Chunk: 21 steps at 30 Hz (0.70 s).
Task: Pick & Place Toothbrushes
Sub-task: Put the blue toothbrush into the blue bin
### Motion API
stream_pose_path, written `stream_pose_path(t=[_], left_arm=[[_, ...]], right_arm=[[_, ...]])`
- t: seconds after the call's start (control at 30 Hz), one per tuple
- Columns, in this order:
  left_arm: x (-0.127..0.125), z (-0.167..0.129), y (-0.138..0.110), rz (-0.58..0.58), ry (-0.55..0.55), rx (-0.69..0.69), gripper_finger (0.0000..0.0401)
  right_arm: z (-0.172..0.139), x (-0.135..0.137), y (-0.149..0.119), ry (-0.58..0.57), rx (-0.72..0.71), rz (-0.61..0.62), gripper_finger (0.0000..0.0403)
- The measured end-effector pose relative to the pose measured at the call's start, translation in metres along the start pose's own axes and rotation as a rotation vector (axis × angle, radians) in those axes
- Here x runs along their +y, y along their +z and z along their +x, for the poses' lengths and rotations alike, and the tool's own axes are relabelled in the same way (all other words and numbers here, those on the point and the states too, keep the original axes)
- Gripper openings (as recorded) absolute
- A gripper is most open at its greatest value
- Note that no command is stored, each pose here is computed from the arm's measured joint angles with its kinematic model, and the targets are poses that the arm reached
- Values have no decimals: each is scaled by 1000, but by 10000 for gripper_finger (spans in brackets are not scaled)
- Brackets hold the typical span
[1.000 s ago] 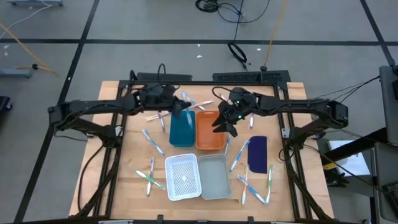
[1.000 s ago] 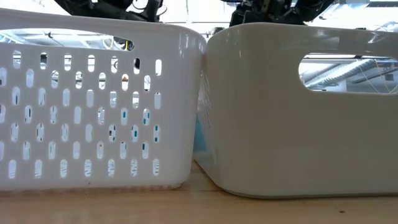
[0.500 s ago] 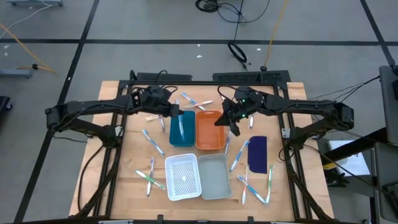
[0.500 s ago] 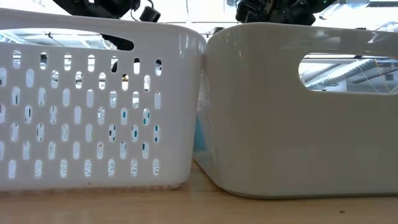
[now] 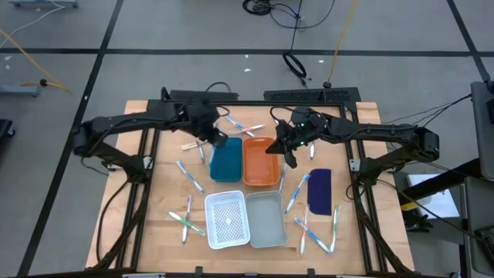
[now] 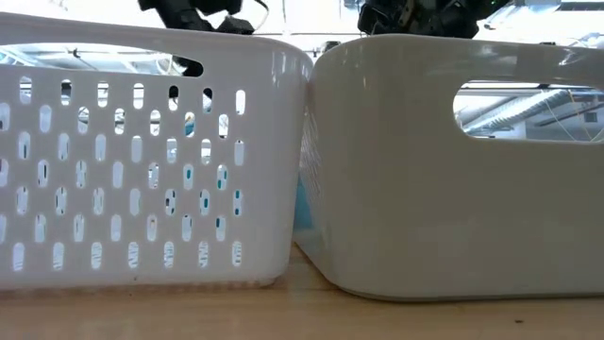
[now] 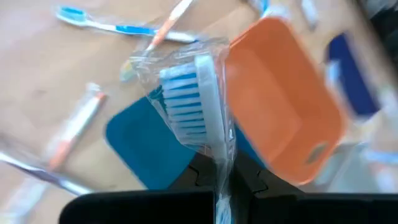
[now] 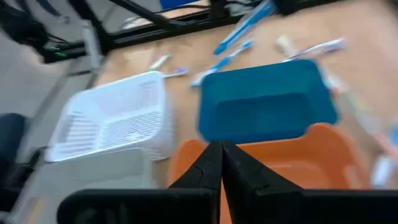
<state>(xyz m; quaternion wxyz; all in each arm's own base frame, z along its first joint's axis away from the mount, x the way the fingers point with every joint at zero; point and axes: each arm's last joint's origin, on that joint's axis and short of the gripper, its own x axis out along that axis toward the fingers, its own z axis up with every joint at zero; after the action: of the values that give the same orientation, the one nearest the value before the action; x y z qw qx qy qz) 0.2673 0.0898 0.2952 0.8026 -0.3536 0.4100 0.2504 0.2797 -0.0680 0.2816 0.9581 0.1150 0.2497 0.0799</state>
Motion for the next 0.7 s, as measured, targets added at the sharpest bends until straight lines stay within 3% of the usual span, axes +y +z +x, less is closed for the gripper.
stream_pose_path(t=[0.27, 0.57, 0.7], left_arm=[[-20, 28, 28, 147, 28, 174, 3], [-21, 55, 28, 163, 22, 407, 3], [-22, 60, 29, 151, -79, 466, 3]], right_arm=[[-31, 2, 3, -100, -116, -99, 1], [-68, 9, -26, -138, -291, -80, 0], [-75, 11, -36, -146, -305, -86, 0]])
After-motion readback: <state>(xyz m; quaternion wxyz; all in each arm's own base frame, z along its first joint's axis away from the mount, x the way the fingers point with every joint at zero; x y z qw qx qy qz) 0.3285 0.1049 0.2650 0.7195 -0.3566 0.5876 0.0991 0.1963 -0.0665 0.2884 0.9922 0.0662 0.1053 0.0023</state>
